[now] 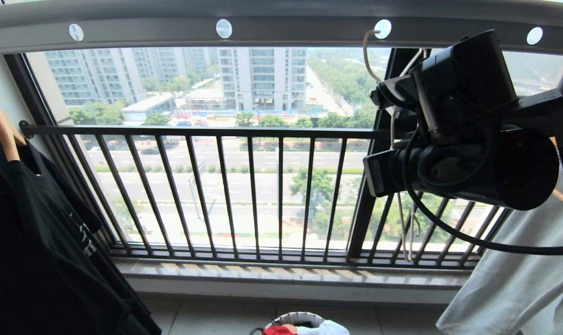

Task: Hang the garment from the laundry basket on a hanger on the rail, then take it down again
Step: Pick up the clothes rack on the clothesline

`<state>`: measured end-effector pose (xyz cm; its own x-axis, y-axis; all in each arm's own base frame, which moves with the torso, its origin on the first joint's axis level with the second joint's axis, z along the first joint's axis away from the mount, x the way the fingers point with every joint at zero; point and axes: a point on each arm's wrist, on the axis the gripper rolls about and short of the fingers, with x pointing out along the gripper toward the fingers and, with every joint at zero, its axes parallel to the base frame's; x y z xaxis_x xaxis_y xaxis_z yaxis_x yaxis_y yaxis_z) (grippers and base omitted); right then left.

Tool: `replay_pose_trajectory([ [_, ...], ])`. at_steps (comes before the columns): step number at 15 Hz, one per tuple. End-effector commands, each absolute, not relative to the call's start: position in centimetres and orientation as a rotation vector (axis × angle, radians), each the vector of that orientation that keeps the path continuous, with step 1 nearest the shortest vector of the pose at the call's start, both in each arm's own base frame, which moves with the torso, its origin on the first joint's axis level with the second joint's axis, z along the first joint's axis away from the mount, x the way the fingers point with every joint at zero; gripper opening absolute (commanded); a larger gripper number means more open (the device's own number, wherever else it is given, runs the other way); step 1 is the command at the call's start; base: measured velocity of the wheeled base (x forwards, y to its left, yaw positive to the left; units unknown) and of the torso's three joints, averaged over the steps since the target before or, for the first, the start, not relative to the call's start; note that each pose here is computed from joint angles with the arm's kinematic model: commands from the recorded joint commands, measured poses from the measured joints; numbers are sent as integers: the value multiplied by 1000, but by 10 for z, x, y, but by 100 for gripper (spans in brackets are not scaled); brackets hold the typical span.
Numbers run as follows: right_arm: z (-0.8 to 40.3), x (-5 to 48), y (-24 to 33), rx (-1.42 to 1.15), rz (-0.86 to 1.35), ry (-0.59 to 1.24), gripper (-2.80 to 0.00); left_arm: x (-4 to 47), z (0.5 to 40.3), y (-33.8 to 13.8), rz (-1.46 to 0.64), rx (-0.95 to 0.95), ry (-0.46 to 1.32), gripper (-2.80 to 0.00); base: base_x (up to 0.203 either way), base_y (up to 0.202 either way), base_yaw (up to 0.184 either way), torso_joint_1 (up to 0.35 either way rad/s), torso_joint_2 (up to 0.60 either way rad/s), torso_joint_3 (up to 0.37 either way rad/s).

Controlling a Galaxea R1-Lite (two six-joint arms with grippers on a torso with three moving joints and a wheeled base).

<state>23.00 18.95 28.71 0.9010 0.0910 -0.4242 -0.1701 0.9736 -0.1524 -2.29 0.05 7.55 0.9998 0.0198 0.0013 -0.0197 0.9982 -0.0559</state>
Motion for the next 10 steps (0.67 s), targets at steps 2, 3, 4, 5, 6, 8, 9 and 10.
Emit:
replay_pose_trajectory([
  [2, 298, 216, 179, -168, 142, 402, -280, -23, 75, 1, 20, -57, 1, -280, 0, 0, 0, 0, 0, 0],
  [3, 297, 213, 178, -169, 144, 403, -280, -23, 75, 1, 20, -57, -1, -280, 0, 0, 0, 0, 0, 0],
  [4, 296, 211, 176, -172, 146, 405, -280, -23, 75, 1, 20, -57, 1, -280, 0, 0, 0, 0, 0, 0],
  [5, 296, 207, 175, -174, 153, 406, -280, -23, 75, 1, 20, -57, -2, -280, 0, 0, 0, 0, 0, 0],
  [6, 296, 202, 175, -176, 167, 405, -280, -23, 75, 1, 20, -57, -1, -280, 0, 0, 0, 0, 0, 0],
  [8, 297, 191, 177, -180, 200, 398, -280, -23, 75, 1, 20, -57, -1, -280, 0, 0, 0, 0, 0, 0],
  [9, 297, 186, 178, -183, 216, 396, -280, -23, 75, 1, 20, -57, -1, -280, 0, 0, 0, 0, 0, 0],
  [10, 298, 182, 178, -184, 229, 393, -280, -23, 75, 1, 20, -57, 0, -280, 0, 0, 0, 0, 0, 0],
])
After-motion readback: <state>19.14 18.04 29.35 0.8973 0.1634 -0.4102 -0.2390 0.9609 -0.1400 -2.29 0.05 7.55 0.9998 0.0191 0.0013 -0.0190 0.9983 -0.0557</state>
